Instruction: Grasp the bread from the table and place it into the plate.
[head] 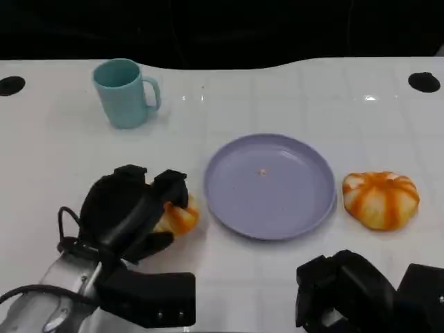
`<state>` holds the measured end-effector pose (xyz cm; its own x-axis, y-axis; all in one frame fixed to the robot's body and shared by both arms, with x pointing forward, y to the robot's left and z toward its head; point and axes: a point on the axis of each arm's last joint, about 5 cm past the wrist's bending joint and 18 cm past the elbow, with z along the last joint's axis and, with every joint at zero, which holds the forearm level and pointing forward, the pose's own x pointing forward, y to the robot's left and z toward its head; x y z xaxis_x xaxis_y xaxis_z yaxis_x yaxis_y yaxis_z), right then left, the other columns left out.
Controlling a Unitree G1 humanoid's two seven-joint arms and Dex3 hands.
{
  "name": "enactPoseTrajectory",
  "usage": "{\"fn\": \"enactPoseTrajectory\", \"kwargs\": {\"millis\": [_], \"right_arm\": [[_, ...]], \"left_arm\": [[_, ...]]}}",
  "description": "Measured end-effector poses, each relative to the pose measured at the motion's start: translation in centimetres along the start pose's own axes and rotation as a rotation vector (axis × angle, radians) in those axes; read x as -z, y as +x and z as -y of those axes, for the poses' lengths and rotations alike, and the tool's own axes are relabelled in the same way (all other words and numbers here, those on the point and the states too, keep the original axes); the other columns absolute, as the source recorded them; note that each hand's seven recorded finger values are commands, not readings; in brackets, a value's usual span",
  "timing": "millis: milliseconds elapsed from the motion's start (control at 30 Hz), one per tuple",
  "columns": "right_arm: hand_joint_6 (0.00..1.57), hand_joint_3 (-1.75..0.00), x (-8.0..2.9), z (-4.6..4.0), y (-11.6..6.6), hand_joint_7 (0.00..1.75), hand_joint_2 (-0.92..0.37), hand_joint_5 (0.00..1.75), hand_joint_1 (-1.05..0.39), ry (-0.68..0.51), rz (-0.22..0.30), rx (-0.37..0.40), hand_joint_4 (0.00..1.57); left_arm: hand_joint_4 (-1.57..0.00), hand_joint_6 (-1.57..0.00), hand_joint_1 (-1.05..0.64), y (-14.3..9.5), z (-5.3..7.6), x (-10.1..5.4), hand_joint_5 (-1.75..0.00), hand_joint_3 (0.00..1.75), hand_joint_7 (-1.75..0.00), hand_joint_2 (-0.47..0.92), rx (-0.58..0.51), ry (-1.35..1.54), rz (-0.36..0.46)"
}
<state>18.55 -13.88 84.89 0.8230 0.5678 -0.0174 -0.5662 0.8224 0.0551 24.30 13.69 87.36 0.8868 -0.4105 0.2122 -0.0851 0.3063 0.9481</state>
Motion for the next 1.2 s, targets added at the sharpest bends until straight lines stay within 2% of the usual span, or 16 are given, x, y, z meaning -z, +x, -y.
{"fn": "enactPoseTrajectory", "kwargs": {"millis": [167, 367, 567, 800, 933, 1200], "right_arm": [[1.57, -1.2, 0.1, 0.0, -0.1, 0.96, -0.11, 1.27, -1.05, 0.012, 0.0, -0.004, 1.54], [1.57, -1.21, 0.1, -0.03, -0.2, 0.95, -0.13, 1.27, -1.05, 0.014, 0.001, -0.004, 1.53], [1.57, -1.26, -0.1, -0.03, -0.1, 0.97, -0.09, 1.29, -1.05, 0.005, 0.004, 0.003, 1.51], [1.57, -1.26, -0.1, -0.03, -0.1, 0.98, -0.09, 1.29, -1.05, 0.006, 0.002, 0.003, 1.51], [1.57, -1.25, -0.1, -0.02, -0.1, 0.97, -0.11, 1.29, -1.05, 0.002, -0.001, 0.003, 1.51], [1.57, -1.22, -0.1, 0.0, -0.2, 0.97, -0.13, 1.29, -1.05, -0.016, 0.0, 0.002, 1.52]], "left_arm": [[-0.91, -0.72, -0.21, -0.1, -0.7, -0.3, -1.75, 1.45, -1.75, 0.45, -0.062, -0.011, 0.014], [-0.91, -0.7, -0.19, 0.1, -2.3, -0.6, -1.75, 1.45, -1.75, 0.38, -0.151, -0.005, 0.018], [-0.88, -0.67, -0.25, 0.5, -3.5, -0.9, -1.75, 1.29, -1.75, 0.36, -0.188, -0.026, 0.063], [-0.89, -0.67, -0.29, 1.9, -4.5, -1.6, -1.75, 1.23, -1.75, 0.32, -0.207, -0.029, 0.123], [-0.9, -0.69, -0.28, 3.2, -4.6, -3.0, -1.75, 1.16, -1.75, 0.3, -0.193, -0.045, 0.188], [-0.94, -0.72, -0.29, 5.5, -3.8, -5.2, -1.75, 1.14, -1.74, 0.31, -0.152, -0.065, 0.271]]}}
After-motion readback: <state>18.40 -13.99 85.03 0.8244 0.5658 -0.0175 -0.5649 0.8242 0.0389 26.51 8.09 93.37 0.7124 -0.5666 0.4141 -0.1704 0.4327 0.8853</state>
